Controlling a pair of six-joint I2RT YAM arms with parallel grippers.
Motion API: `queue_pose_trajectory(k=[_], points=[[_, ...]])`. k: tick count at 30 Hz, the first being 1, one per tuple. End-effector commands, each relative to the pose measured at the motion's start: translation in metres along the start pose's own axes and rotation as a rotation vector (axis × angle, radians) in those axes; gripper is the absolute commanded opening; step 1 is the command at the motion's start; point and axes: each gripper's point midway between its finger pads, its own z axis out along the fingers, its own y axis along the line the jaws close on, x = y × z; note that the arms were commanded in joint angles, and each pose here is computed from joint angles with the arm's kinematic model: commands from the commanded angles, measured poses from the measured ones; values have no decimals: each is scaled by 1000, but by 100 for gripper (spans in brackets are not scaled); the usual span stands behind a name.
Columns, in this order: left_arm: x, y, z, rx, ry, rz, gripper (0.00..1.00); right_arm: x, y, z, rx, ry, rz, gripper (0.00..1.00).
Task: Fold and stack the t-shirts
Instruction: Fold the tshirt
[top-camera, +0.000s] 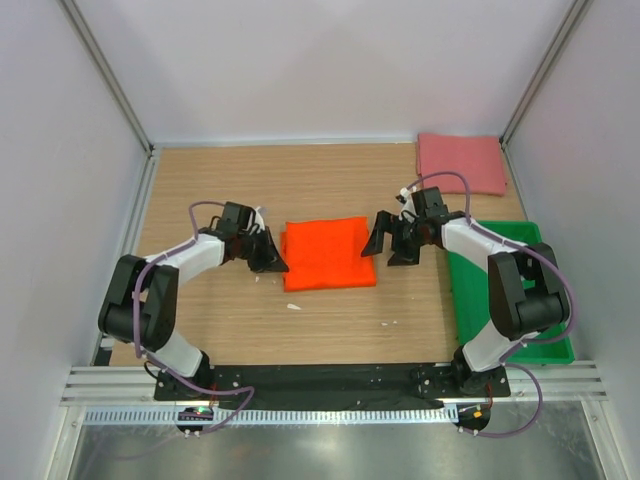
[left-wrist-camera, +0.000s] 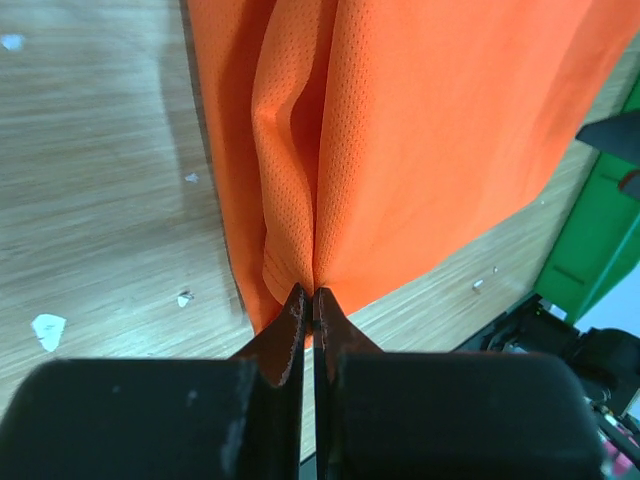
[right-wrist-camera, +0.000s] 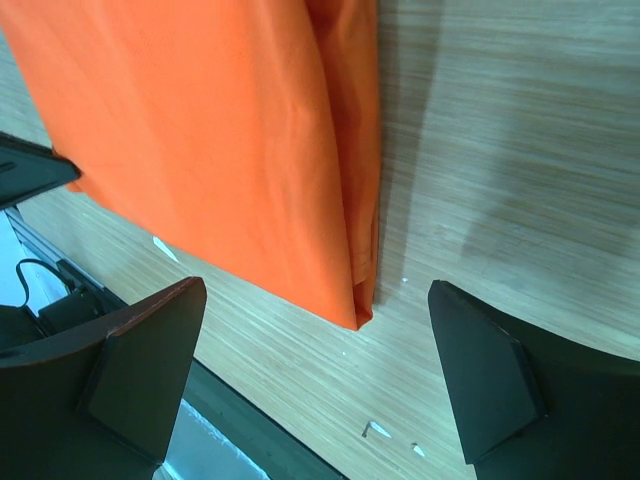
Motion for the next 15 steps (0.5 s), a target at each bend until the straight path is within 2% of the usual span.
queue_pose_trajectory(k=[1,10,15], points=[[5,-16,-2,109,7,-3,0,-30,6,0,-12,-69,-53,100],[21,6,10,74,55,-68,0,-82,14,20,-33,-141,-101,100],[22,17,11,38,60,-76,0,-94,16,39,-84,-110,-137,100]])
